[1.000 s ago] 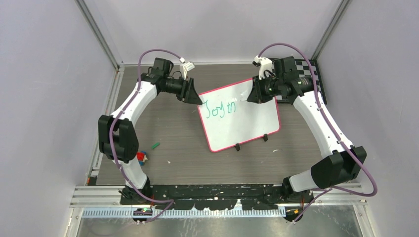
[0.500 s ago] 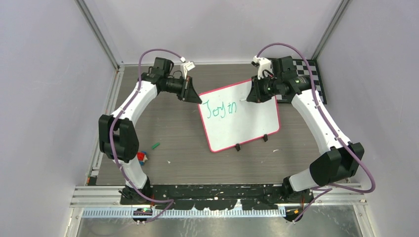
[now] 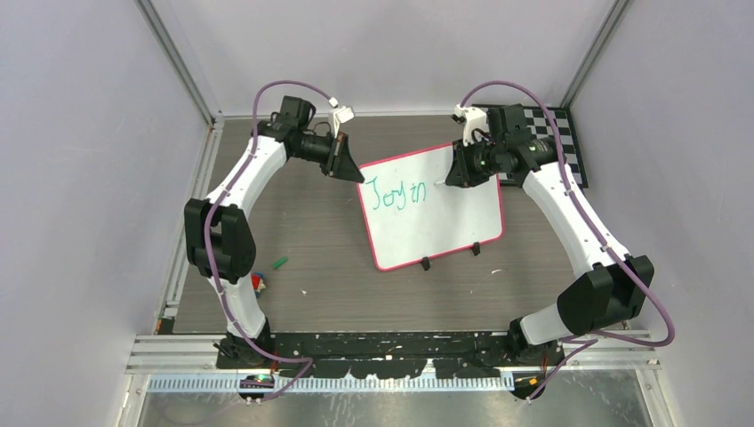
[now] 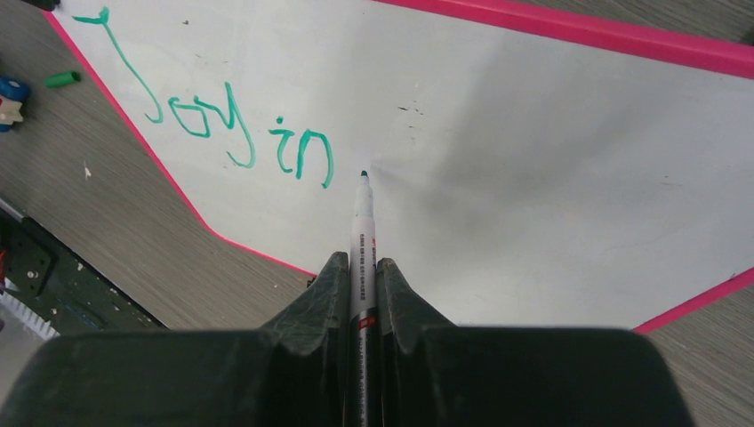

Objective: Write a sentence on the whiteboard

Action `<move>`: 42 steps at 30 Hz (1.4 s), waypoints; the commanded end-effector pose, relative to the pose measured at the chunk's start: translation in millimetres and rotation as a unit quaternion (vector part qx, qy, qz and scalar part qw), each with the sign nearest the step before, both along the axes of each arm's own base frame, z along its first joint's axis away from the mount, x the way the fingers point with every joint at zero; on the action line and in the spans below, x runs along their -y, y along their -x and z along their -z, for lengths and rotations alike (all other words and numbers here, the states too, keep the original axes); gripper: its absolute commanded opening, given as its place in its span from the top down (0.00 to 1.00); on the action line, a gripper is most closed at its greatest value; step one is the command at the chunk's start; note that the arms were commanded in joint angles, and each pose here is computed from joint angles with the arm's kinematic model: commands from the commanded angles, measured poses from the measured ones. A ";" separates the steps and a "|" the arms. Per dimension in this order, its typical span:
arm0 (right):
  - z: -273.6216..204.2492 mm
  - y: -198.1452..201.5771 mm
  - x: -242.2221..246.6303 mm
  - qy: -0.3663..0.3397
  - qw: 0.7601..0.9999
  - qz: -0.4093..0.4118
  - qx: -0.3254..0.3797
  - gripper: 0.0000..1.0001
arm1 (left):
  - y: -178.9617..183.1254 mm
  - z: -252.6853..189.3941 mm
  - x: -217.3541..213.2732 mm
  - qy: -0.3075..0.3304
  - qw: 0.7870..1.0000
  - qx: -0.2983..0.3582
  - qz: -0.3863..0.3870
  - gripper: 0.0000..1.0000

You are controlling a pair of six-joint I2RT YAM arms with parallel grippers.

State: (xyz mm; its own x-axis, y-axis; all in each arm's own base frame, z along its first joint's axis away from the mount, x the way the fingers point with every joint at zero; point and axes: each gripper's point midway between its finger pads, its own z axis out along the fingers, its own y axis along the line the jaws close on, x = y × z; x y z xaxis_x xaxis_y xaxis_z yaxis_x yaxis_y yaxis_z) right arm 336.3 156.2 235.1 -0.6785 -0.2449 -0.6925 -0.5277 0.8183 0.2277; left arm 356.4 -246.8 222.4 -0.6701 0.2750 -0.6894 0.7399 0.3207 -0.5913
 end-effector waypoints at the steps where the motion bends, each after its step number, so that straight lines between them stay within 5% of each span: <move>1: -13.6 -9.9 5.2 0.006 0.999 0.013 0.043 1.00 | -2.8 -4.2 -4.4 -0.010 1.000 0.018 -0.002 1.00; 42: 5.8 -4.0 0.5 0.038 0.999 -0.003 0.035 1.00 | 4.8 -0.5 -7.7 -0.017 1.000 0.020 -0.002 1.00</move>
State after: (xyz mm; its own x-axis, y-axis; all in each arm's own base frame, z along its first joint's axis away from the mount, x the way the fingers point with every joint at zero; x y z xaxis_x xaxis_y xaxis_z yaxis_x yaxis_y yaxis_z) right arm 334.5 163.4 213.1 -0.6865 -0.2920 -0.6659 -0.5410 0.8170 0.1994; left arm 355.6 -244.0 219.0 -0.6768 0.2760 -0.6824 0.7338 0.3264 -0.5958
